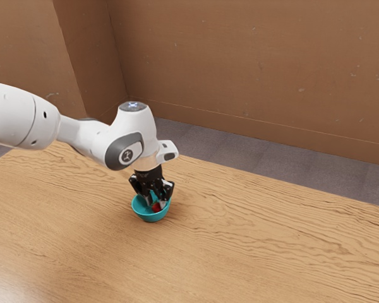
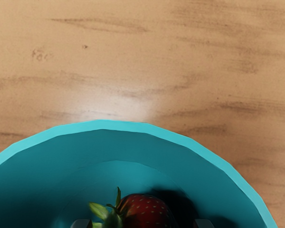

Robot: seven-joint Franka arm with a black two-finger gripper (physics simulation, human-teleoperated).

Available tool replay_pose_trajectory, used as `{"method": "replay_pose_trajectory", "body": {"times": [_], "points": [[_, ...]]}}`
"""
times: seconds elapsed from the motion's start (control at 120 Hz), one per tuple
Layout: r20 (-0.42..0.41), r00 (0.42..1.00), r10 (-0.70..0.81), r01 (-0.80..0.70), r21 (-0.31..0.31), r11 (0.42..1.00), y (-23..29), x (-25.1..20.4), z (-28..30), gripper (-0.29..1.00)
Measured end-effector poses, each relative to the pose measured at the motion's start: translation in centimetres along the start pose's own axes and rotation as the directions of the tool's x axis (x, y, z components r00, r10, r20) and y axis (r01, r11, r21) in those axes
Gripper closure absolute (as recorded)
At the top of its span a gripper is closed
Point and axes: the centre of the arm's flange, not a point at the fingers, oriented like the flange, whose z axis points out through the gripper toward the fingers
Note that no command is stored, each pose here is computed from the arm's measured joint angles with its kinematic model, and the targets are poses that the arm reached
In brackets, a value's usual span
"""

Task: Take strawberry from the bowl

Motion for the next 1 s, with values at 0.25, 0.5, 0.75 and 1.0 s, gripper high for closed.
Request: {"method": "replay_pose_trajectory", "body": {"times": [0.25,0.5,0.75,1.0], "points": [[-0.003,1.0,-0.01,0.01,-0.002,1.0,-0.5,0.0,0.4,0.5],[-0.002,1.0,-0.025,0.025,0.002,1.0,-0.8,0.1,0.9,0.56],[-0.008,0.999,-0.045,0.045,0.004,0.999,-0.8,0.2,1.0,0.63],[-0.019,0.997,-0.072,0.072,0.002,0.997,-0.8,0.3,0.8,0.67]]}}
